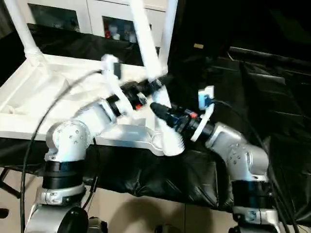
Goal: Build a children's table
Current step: Pick table leg
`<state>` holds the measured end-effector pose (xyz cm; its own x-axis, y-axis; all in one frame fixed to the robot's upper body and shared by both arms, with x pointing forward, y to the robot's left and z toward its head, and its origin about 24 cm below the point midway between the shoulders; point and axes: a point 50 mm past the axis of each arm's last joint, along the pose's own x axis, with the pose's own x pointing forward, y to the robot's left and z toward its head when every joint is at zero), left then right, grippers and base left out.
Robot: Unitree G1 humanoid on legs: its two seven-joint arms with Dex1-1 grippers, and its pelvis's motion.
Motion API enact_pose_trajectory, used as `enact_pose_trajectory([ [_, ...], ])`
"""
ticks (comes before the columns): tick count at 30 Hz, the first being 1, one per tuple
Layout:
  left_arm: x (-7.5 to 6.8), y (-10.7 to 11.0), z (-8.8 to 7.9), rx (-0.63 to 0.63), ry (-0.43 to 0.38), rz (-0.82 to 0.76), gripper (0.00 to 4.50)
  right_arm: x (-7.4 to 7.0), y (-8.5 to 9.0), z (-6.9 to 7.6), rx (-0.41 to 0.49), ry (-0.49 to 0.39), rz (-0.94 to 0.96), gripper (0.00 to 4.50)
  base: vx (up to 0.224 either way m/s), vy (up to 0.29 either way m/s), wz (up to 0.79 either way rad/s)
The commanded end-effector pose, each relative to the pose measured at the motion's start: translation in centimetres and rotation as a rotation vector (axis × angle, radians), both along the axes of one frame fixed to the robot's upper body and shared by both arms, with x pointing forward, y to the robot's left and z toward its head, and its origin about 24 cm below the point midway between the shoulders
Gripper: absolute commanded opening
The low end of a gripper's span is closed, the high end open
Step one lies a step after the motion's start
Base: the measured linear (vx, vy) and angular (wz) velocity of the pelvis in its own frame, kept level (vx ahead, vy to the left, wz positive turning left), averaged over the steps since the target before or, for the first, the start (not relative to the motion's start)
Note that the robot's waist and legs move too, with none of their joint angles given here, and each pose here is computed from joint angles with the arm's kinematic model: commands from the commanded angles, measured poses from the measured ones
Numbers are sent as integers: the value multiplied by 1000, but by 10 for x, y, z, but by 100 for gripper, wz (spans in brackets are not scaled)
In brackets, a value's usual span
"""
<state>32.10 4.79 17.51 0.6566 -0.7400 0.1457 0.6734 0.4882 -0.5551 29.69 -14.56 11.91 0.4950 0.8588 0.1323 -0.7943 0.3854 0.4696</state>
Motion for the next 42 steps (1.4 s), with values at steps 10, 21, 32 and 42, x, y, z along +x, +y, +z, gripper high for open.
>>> enact_pose_trajectory([
  [10, -3, -14, 9, -14, -24, -47, 245, -1, 9, 2, -28, -20, -7, 181, 0, 0, 0],
  [21, 1, -6, 12, -17, -44, -27, 186, 0, 14, 2, -65, -29, -6, 181, 0, 0, 0],
  [32, 2, -1, 24, 106, -182, -150, 182, -1, 1, -2, -262, 9, 146, 296, 0, 0, 0],
  [42, -7, -5, 27, 153, -233, -328, 182, -4, -2, 1, -317, 15, 308, 296, 0, 0, 0],
])
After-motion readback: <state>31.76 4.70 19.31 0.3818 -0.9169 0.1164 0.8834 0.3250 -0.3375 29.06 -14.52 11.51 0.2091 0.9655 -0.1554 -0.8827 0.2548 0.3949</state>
